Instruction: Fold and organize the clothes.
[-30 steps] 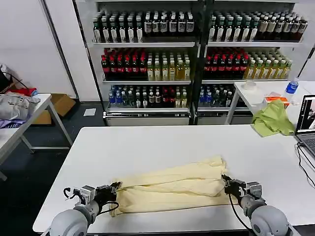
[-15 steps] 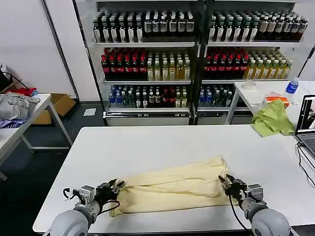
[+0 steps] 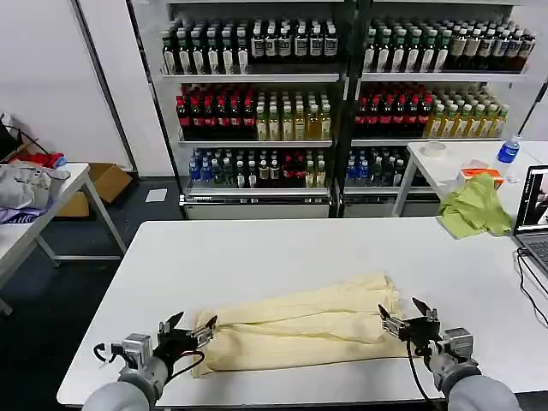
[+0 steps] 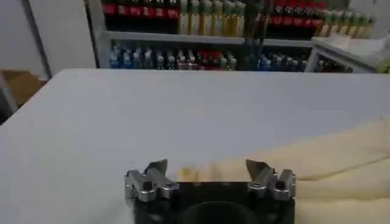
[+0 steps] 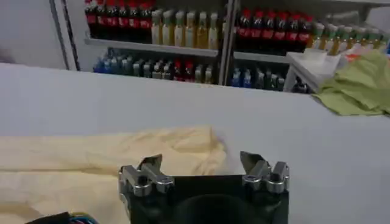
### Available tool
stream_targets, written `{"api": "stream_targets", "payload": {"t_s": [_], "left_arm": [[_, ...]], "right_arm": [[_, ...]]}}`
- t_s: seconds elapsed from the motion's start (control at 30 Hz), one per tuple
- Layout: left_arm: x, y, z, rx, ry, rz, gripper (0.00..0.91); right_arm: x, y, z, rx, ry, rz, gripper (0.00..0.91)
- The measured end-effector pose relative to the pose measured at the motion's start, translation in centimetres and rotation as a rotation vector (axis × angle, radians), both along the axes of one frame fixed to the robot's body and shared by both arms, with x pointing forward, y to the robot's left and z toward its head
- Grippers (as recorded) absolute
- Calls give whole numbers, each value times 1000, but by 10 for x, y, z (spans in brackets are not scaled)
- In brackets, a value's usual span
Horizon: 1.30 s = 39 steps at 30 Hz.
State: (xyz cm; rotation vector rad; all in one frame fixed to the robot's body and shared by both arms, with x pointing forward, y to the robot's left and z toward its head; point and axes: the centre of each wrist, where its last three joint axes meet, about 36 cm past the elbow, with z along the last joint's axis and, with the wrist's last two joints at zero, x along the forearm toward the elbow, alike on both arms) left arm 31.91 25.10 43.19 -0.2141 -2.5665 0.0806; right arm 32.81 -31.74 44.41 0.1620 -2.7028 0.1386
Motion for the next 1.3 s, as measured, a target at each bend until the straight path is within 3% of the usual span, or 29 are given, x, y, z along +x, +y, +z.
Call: {"api": "stream_targets", "payload": {"t_s": [0.33,0.37,0.4,0.43,0.47,0.87,1.3], "left_arm": [[-13,-21,-20,-47,17,81,907],[-14,-22,-22,-50,20,86,806],[-14,-23,-24,-53,22,90,292],[-14,-24,-25,-55,23,94,71],[-15,-25,-27,-57,25,97,30],[-15,-31,-39,-71,23,122,30],[-17,-31,-41,-106,22,123,30]], "right_arm": [[-9,0,2,-1,-10,-6,907],[-9,0,2,-1,-11,-7,907],[-10,0,2,0,-12,-7,907],[-10,0,2,0,-12,-7,907],[-10,0,2,0,-12,-8,907],[-14,0,6,-1,-20,-11,907],[-17,2,7,3,-22,-14,907]]}}
